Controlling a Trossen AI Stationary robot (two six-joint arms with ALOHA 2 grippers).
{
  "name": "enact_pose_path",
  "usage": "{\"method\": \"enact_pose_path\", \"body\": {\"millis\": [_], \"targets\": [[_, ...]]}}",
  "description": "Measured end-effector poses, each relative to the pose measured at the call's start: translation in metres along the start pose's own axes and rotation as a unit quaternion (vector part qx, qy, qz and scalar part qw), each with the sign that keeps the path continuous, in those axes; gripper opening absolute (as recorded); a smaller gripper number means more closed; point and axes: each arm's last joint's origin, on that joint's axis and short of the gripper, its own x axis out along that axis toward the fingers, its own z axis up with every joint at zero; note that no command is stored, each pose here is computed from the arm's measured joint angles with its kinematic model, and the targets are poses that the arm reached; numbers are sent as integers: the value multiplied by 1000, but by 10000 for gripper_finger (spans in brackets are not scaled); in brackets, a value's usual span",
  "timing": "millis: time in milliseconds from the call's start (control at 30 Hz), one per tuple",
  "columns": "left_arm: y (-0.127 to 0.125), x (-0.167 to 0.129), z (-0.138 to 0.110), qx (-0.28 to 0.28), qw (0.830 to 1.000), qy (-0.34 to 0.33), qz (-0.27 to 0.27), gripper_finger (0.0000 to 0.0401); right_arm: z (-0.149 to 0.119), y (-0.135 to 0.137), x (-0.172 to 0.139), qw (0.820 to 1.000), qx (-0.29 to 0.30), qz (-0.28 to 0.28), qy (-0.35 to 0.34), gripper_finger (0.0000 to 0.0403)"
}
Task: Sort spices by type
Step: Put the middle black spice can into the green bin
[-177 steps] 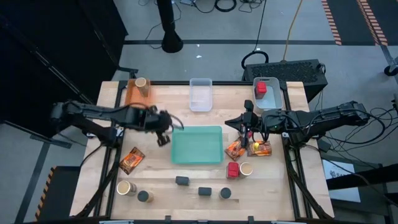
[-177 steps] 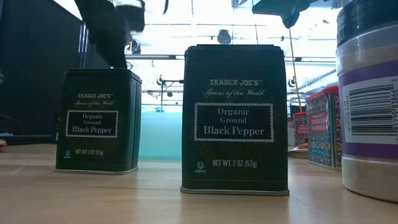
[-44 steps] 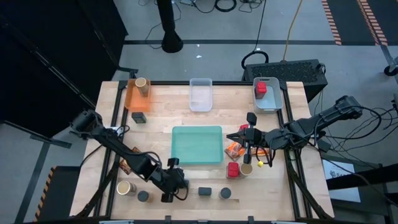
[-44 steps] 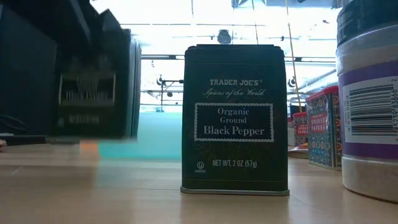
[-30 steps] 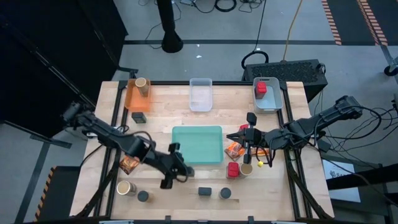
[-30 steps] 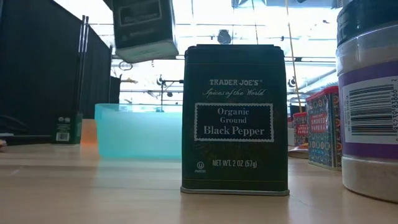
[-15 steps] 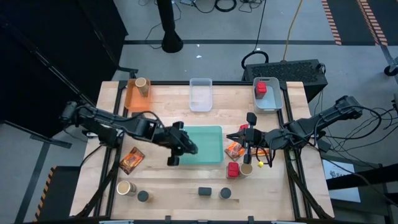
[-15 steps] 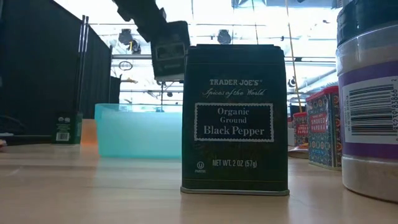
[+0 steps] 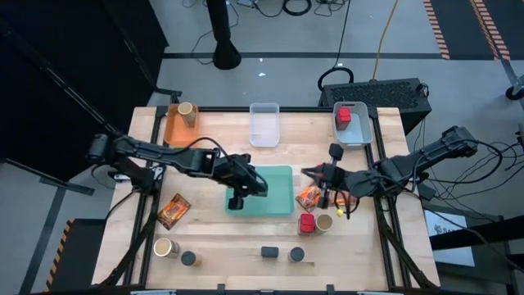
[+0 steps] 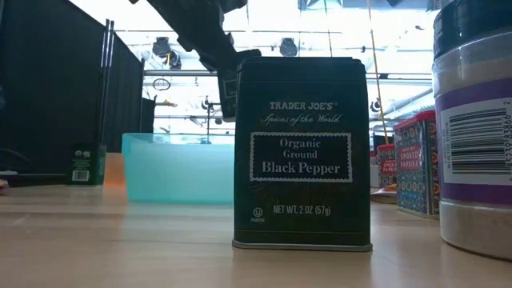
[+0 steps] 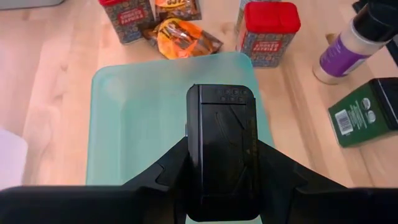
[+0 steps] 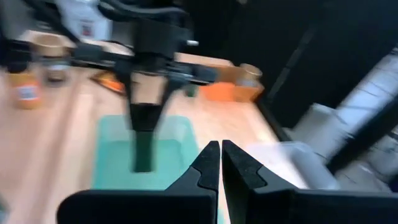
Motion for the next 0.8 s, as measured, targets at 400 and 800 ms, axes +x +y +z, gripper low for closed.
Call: {"method": "enact_pose_path", "body": {"millis": [400, 800], "targets": [[12, 19, -3, 3, 1000, 7, 23, 132, -13, -29, 15, 991, 26, -115, 61, 0], [20, 21, 14, 31, 999, 19, 39, 132, -18, -43, 21, 985, 38, -144, 89, 0]]}}
